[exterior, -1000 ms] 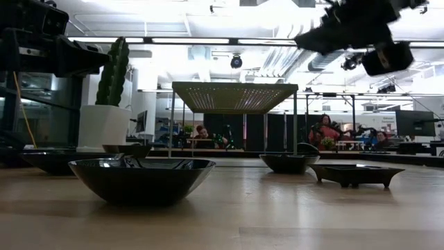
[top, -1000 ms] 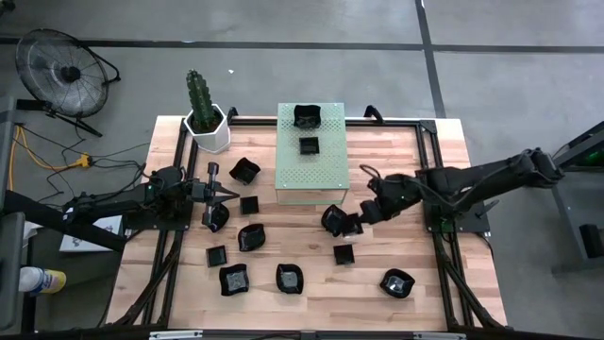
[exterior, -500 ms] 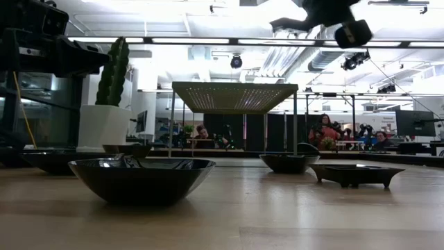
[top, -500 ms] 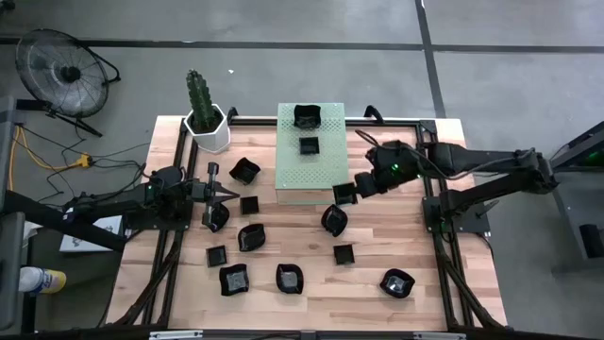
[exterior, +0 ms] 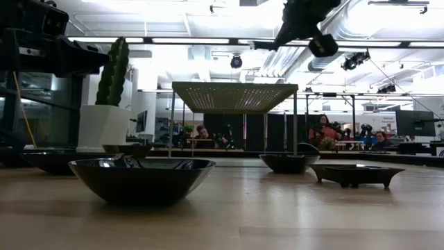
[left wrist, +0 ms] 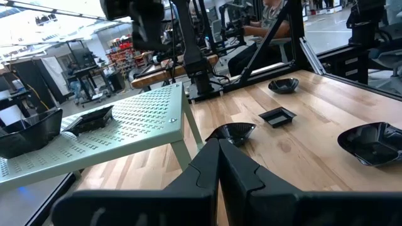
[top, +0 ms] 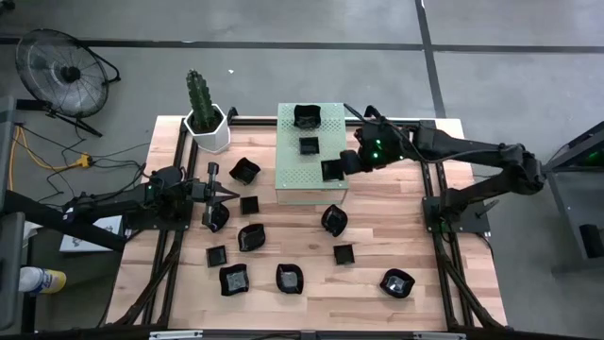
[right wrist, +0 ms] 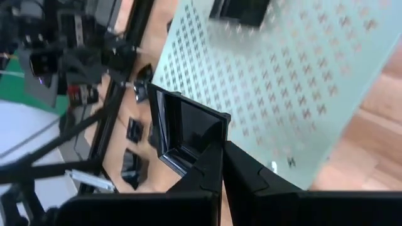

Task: Pick & Place Mini shaped plates
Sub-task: Stack the black square plate on top of the black square plate on the shelf

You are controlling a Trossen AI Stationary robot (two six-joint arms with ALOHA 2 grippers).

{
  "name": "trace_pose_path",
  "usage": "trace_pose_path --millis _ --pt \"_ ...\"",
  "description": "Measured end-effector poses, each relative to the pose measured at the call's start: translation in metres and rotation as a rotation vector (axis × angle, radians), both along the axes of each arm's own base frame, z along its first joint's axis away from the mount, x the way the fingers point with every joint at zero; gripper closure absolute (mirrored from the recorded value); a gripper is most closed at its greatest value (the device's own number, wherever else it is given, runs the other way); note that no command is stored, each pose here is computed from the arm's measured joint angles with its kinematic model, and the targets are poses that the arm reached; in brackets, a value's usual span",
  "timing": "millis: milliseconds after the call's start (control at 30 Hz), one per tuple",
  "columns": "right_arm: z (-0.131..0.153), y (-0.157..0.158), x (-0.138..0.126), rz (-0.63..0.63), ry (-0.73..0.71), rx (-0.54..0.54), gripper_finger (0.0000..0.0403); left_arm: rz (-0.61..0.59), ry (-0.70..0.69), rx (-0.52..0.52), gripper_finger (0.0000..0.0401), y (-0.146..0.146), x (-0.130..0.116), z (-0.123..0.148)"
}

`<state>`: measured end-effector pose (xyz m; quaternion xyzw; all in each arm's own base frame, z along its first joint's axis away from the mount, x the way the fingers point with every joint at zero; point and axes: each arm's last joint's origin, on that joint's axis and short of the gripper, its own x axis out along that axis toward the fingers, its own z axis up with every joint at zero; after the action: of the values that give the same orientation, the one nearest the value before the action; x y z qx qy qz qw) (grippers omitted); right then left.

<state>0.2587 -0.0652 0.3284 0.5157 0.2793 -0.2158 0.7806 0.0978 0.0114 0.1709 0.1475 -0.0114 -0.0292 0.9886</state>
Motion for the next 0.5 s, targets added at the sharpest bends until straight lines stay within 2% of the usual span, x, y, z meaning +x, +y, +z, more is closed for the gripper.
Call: trace_pose_path --millis 367,500 --pt "-0.008 -0.03 0.019 -0.027 -0.096 0.01 0.0402 0.0 0.0 0.0 0.0398 0.0 0.0 0.0" --pt "-0.003 -0.043 0.027 -0.044 -0.093 -0.003 0.0402 0.0 0.0 0.0 0.0398 0.0 0.0 0.0"
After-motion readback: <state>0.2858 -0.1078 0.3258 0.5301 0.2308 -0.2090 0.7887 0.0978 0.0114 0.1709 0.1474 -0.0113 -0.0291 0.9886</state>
